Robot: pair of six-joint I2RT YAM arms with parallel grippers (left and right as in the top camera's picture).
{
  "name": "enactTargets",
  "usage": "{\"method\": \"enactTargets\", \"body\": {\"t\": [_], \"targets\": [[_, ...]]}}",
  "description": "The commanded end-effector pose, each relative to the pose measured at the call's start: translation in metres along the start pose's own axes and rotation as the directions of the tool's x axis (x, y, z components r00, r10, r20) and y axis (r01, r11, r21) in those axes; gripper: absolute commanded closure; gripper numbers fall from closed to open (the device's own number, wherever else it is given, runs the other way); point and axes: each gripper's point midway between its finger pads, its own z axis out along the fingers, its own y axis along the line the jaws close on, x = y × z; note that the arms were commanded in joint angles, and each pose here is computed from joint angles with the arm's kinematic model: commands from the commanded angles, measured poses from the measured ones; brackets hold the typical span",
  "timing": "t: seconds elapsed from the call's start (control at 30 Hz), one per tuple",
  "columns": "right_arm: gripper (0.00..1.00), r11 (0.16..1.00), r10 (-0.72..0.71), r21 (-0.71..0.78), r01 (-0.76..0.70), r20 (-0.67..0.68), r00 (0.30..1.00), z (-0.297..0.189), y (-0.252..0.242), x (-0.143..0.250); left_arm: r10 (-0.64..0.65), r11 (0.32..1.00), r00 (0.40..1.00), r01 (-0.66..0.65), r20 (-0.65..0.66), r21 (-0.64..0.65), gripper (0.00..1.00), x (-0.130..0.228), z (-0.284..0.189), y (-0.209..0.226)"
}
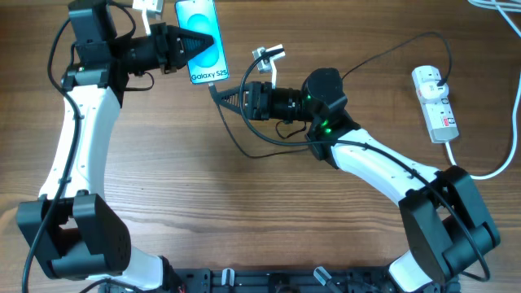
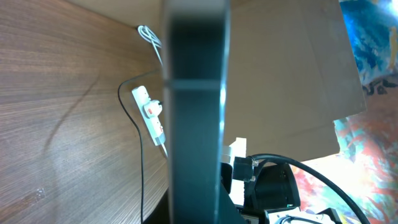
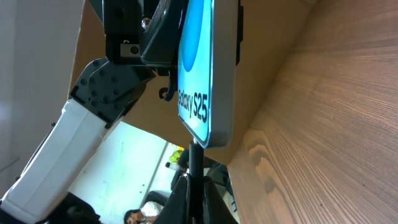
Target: Plug charger to phone and switch on socket
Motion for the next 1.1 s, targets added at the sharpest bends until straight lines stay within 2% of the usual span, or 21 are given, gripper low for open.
{"method": "enactTargets", "body": {"t": [0.0, 0.17, 0.5, 0.57, 0.67, 0.77, 1.07], "targets": [[0.96, 1.000, 0.007, 0.024, -0.010, 0.129, 0.992, -0.004, 0.002, -0.027, 0.015, 0.997, 0.999, -0.011, -0.052, 0.074, 0.96, 0.011, 0.001, -0.025], [0.96, 0.998, 0.050, 0.032, -0.058, 0.195, 0.980, -0.006, 0.000, -0.038, 0.015, 0.997, 0.998, -0.011, -0.057, 0.080, 0.96, 0.012, 0.001, -0.026], [0.96, 0.998, 0.019, 0.056, -0.036, 0.279, 0.960, 0.000, -0.001, -0.045, -0.013, 0.994, 0.994, 0.024, -0.106, 0.102, 0.96, 0.022, 0.015, -0.033], [0.96, 0.999, -0.023, 0.041, 0.014, 0.220, 0.975, 0.002, 0.004, -0.036, -0.007, 0.995, 0.995, 0.016, -0.098, 0.096, 0.96, 0.021, 0.015, -0.032], [0.96, 0.991, -0.135, -0.010, 0.136, 0.049, 0.990, 0.006, 0.013, -0.007, 0.001, 0.998, 1.000, 0.001, -0.031, 0.067, 0.96, 0.003, 0.001, -0.027], [0.96, 0.985, -0.167, -0.051, 0.165, -0.035, 0.985, 0.006, 0.018, 0.009, -0.029, 0.998, 1.000, 0.029, 0.000, 0.057, 0.96, -0.006, -0.010, -0.024], [0.95, 0.983, -0.173, -0.076, 0.169, -0.048, 0.984, 0.005, 0.024, 0.011, -0.071, 0.996, 0.997, 0.071, 0.006, 0.057, 0.96, -0.008, -0.013, -0.024]]}}
